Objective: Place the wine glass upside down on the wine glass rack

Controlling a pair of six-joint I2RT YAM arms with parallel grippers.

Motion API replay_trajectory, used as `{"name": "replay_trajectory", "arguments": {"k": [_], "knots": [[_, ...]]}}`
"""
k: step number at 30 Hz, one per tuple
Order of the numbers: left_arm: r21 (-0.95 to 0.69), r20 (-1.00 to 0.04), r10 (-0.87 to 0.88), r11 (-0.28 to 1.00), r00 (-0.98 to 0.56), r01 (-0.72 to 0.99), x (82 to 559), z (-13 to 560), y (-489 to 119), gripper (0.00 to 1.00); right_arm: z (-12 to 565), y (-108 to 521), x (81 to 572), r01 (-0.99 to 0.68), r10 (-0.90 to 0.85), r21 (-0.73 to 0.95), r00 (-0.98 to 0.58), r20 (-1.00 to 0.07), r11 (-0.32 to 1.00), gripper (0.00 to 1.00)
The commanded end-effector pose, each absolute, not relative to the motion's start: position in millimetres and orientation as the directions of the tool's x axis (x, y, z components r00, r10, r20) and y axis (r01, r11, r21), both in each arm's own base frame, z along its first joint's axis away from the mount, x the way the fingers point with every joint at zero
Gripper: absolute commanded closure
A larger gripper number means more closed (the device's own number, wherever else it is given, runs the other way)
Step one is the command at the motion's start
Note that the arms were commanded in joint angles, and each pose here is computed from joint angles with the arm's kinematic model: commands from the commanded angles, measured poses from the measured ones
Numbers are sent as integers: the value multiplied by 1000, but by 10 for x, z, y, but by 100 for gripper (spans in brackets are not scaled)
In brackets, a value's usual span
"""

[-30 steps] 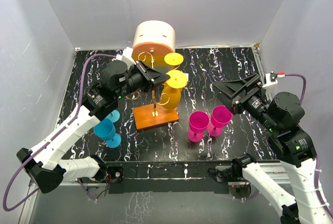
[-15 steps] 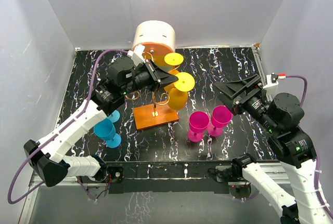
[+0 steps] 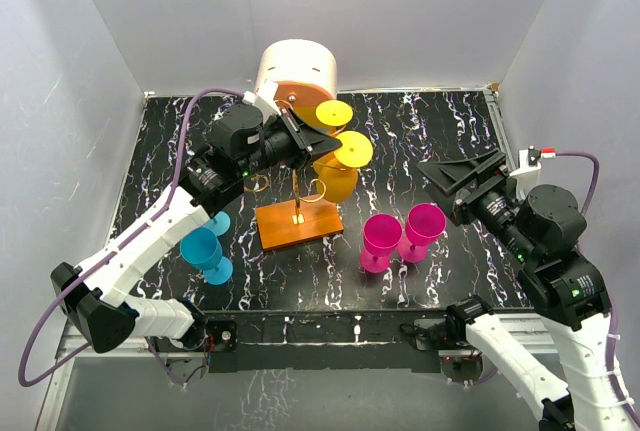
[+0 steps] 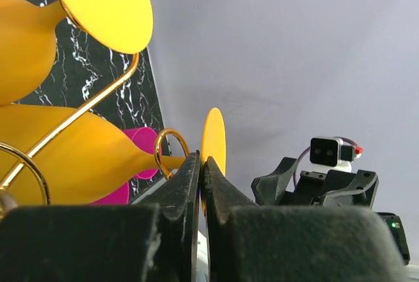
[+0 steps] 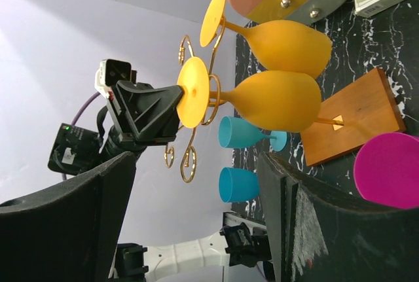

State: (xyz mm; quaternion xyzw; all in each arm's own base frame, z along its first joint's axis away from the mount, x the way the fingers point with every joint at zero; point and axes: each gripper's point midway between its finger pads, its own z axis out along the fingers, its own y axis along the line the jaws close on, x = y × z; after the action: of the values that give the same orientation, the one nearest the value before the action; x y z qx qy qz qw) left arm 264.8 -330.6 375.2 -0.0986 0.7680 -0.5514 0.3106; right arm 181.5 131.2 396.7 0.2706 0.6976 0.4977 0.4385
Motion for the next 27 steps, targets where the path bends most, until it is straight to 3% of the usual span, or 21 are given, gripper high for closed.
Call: {"name": "replay_trajectory", "arguments": {"k": [1, 8, 14, 27], "knots": [[-905, -401, -550, 364, -733, 222, 2723, 3990, -3226, 100, 4101, 1238, 1817, -105, 812, 911, -421, -404, 399, 27], [-898, -413, -574, 385, -707, 212, 2794, 3964, -3169, 100, 4089, 1228, 1825, -105, 807, 904, -417, -418, 415, 27], [-855, -485, -568, 467, -665, 226, 2860, 3866, -3073, 100, 4127, 1121, 1818, -103, 825, 899, -363, -433, 426, 27], [-790, -559, -502, 564, -660, 241, 2824, 3740, -2976, 74, 4153, 816, 1732, -41, 877, 905, -235, -420, 422, 28]]}}
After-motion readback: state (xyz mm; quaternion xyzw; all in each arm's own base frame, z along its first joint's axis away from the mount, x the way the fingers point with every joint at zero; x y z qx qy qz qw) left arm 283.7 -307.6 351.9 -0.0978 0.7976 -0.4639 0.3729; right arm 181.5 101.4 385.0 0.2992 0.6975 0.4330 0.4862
